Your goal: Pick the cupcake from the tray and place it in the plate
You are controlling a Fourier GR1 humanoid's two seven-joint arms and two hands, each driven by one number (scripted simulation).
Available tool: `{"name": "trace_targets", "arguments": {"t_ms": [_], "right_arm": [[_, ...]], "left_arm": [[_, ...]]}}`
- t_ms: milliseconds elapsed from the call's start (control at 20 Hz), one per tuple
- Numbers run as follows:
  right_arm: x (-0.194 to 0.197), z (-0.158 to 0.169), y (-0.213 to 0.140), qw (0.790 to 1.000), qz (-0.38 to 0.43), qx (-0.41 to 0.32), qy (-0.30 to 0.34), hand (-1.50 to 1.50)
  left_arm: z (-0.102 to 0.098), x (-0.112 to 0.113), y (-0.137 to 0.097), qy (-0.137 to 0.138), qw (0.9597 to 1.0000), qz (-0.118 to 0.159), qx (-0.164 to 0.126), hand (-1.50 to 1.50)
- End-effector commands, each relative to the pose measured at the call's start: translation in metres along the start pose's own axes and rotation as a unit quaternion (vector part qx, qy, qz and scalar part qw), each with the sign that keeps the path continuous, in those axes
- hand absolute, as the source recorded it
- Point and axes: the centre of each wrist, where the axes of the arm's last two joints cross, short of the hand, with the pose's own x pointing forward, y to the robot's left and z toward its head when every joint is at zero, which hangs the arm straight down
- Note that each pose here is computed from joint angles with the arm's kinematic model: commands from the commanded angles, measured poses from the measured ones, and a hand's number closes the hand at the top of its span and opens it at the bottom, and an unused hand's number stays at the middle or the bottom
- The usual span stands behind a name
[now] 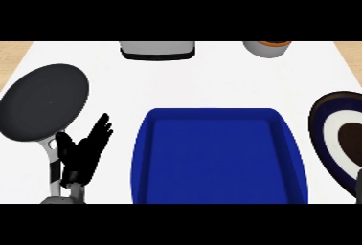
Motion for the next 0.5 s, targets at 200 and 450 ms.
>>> {"name": "trace_targets", "arguments": {"t_ms": [200, 450], "right_arm": [[-0.041, -0.024, 0.03, 0.981, 0.067, 0.129, 0.127, -1.5], [-0.051, -0.035, 0.028, 0.984, -0.007, 0.154, 0.089, -1.5]], "left_arm": [[0.003, -0.011, -0.005, 0.019, 0.9998, 0.0, -0.006, 0.0], [0.003, -0.009, 0.0, 0.027, 0.9996, 0.001, -0.004, 0.0]]}}
